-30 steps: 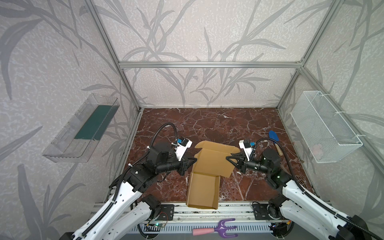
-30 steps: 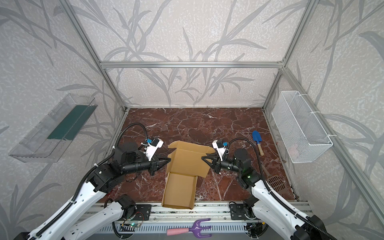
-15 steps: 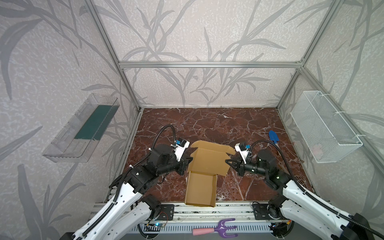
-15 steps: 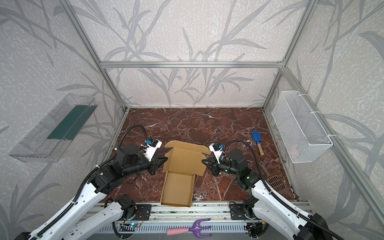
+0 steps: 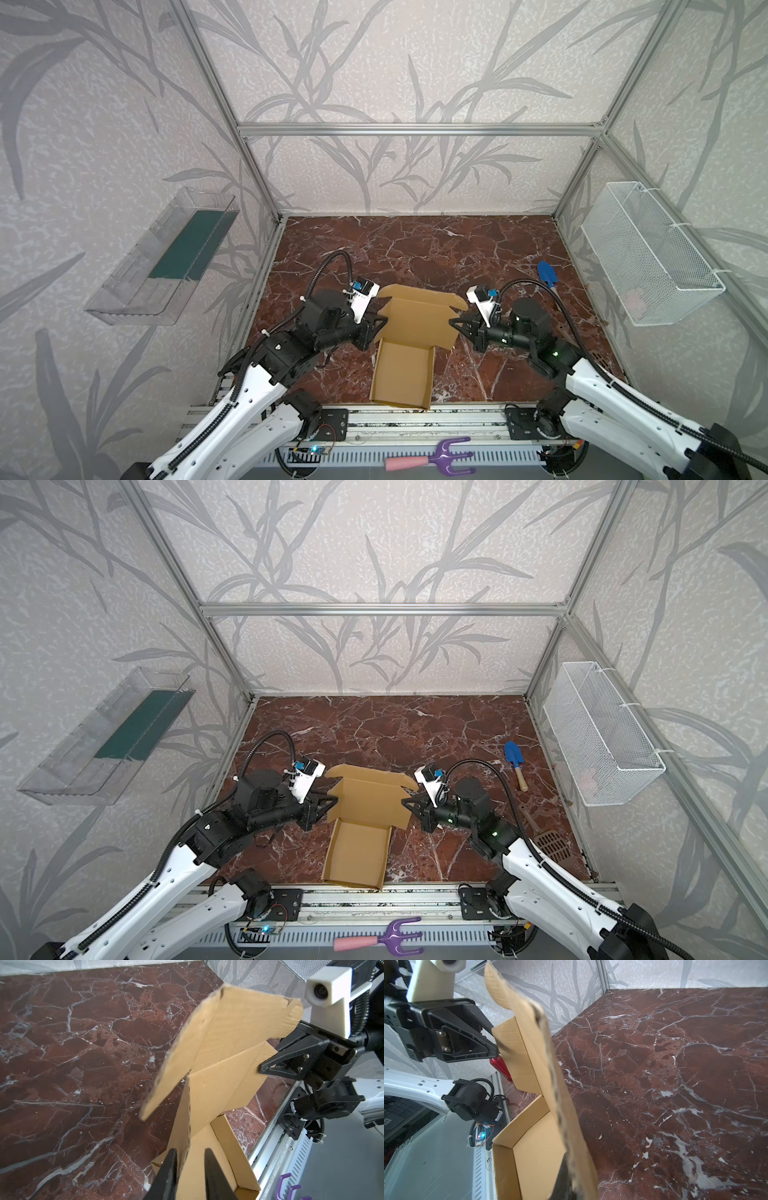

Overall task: Fold the paper box
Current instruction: 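Grasp the lid flap edge with the right gripper while the left holds, then lower the box onto the table with both grippers holding the lid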

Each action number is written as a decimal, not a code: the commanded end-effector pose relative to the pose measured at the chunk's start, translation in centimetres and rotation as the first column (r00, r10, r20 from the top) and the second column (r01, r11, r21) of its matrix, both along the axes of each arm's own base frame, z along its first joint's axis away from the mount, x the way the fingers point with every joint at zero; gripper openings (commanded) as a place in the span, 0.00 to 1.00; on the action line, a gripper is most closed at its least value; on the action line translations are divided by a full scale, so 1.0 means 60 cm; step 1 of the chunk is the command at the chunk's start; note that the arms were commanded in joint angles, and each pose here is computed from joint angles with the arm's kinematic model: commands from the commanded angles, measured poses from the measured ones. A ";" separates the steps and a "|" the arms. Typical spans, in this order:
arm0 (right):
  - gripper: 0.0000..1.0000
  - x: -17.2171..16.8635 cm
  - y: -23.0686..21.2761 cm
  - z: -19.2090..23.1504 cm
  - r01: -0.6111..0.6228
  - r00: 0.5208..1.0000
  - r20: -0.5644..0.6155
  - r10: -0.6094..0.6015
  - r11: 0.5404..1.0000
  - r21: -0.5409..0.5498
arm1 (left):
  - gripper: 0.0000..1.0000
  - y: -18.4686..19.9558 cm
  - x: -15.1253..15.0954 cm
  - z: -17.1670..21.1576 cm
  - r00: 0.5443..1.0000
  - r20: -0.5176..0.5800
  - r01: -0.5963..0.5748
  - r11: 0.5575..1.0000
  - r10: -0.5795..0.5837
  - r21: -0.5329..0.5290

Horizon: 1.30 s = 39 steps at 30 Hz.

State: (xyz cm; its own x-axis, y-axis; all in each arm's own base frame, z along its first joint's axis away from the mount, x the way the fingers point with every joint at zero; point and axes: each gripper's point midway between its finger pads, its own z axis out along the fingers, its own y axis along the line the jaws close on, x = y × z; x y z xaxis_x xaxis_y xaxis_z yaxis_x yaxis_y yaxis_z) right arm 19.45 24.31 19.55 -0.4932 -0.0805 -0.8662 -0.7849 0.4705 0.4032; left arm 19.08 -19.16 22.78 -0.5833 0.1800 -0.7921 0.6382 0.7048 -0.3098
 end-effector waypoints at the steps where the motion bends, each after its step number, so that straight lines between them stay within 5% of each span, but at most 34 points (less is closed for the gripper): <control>1: 0.00 -0.001 0.007 0.030 -0.021 0.999 0.044 0.020 1.000 0.021 | 0.30 -0.001 0.001 -0.001 1.000 0.019 0.009 1.000 -0.009 0.010; 25: 0.00 -0.019 0.018 0.035 -0.093 0.995 0.051 0.091 0.995 0.028 | 0.29 0.011 0.048 -0.007 0.996 0.026 -0.086 0.995 0.085 0.042; 39: 0.00 -0.022 0.020 0.038 -0.105 0.993 0.052 0.103 0.994 0.038 | 0.11 0.010 0.054 -0.004 0.995 0.008 -0.095 0.995 0.095 0.001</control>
